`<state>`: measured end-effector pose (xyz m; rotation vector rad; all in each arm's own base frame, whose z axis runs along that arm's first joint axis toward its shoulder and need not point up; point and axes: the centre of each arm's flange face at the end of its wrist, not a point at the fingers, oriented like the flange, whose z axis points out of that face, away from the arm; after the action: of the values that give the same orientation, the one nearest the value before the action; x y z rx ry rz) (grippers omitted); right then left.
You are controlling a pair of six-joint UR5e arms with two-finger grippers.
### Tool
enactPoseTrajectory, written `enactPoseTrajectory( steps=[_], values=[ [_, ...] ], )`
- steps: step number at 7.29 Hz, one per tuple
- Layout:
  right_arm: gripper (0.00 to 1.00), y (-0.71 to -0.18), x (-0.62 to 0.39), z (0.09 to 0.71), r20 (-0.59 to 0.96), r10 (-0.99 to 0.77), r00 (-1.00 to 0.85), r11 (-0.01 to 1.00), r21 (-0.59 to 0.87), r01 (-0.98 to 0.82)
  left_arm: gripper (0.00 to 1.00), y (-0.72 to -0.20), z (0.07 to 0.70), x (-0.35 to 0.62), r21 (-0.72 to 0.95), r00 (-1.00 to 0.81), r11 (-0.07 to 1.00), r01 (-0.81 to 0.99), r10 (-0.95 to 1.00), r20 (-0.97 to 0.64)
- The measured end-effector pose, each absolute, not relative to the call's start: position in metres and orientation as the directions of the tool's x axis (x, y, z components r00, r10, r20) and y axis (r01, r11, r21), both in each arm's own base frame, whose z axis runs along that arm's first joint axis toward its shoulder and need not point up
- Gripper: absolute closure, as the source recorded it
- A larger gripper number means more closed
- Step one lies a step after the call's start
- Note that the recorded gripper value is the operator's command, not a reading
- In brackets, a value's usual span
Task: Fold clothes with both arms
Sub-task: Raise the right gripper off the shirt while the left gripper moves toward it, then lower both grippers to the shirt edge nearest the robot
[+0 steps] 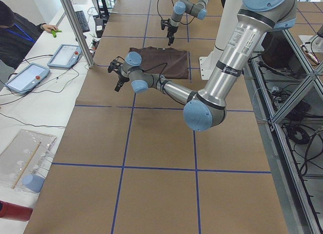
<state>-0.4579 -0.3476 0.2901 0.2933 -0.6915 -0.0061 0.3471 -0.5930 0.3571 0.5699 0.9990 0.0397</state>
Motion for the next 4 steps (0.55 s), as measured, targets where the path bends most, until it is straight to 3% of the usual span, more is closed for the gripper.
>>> enactPoseTrajectory(
  steps=[2,4],
  values=[
    [0.0,-0.335,-0.426,0.289,0.743,-0.014,0.669,0.959,0.2,-0.202,0.0,-0.5,0.329,0.384,0.364,0.433,0.902,0.233,0.239,-0.869],
    [0.01,-0.318,-0.406,0.288,0.826,0.154,0.542,0.943,0.041,-0.331,0.0,-0.388,0.313,0.436,0.222,0.348,0.945,0.24,0.13,-0.929]
  ],
)
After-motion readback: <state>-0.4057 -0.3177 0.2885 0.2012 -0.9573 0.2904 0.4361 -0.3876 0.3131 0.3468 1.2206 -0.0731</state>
